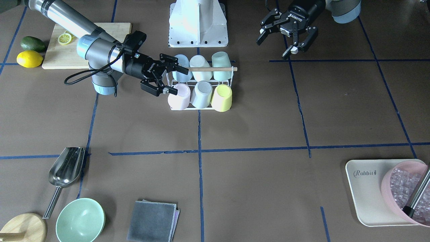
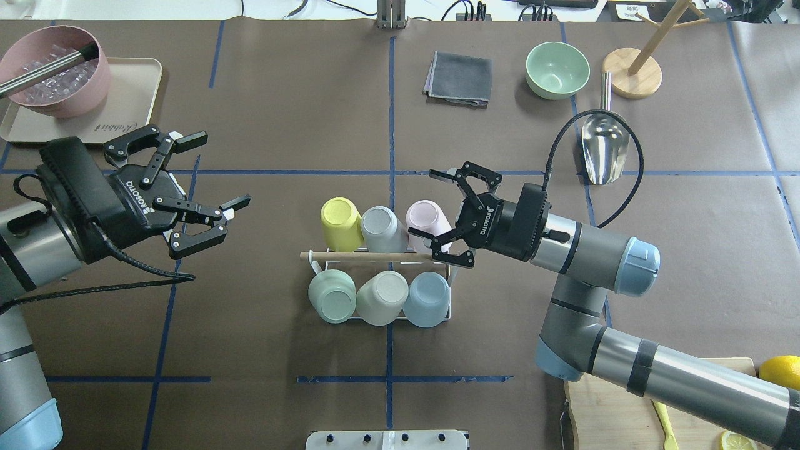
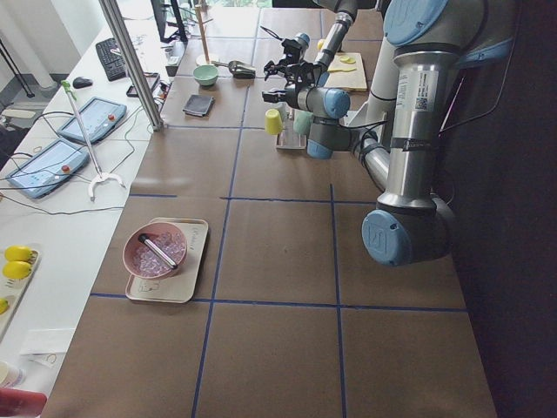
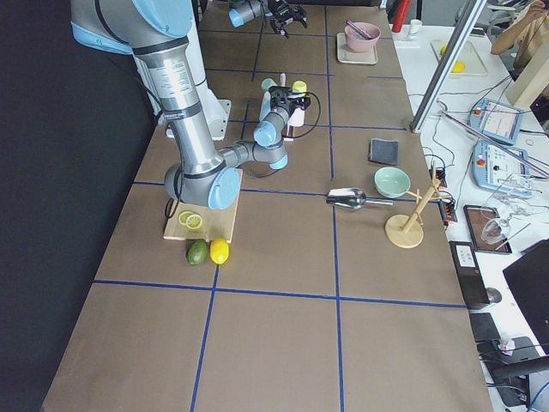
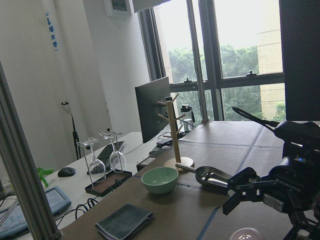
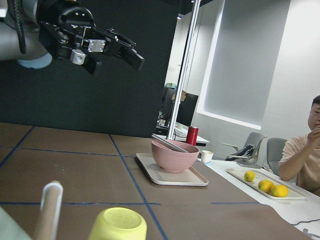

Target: Place cup on cup holder

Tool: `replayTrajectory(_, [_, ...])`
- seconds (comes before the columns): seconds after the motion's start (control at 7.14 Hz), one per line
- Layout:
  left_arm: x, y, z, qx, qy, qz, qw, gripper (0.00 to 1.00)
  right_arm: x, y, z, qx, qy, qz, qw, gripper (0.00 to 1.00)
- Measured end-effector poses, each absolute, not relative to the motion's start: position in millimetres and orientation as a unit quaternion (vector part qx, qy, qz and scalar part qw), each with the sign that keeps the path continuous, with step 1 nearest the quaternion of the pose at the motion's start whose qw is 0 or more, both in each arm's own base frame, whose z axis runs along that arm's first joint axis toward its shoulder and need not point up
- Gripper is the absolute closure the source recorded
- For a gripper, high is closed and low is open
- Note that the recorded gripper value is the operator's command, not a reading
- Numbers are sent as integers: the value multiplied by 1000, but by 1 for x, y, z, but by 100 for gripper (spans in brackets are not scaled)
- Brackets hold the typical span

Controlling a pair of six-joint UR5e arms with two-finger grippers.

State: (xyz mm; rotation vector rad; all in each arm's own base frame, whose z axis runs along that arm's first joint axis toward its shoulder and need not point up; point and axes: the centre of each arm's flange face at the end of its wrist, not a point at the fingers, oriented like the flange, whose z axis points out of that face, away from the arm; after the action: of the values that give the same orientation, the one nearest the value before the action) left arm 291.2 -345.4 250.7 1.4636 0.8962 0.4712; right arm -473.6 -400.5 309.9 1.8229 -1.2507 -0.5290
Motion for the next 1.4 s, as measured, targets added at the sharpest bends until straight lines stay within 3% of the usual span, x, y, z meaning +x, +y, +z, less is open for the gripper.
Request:
replayTrajectory(0.7, [222, -419, 323, 386, 281, 263, 838, 0, -443, -499, 261, 635, -429, -291, 573, 0])
replayTrajectory(1.4, [90, -480, 430, 105, 336, 115, 929, 0, -400, -565, 281, 454, -344, -320, 757, 0])
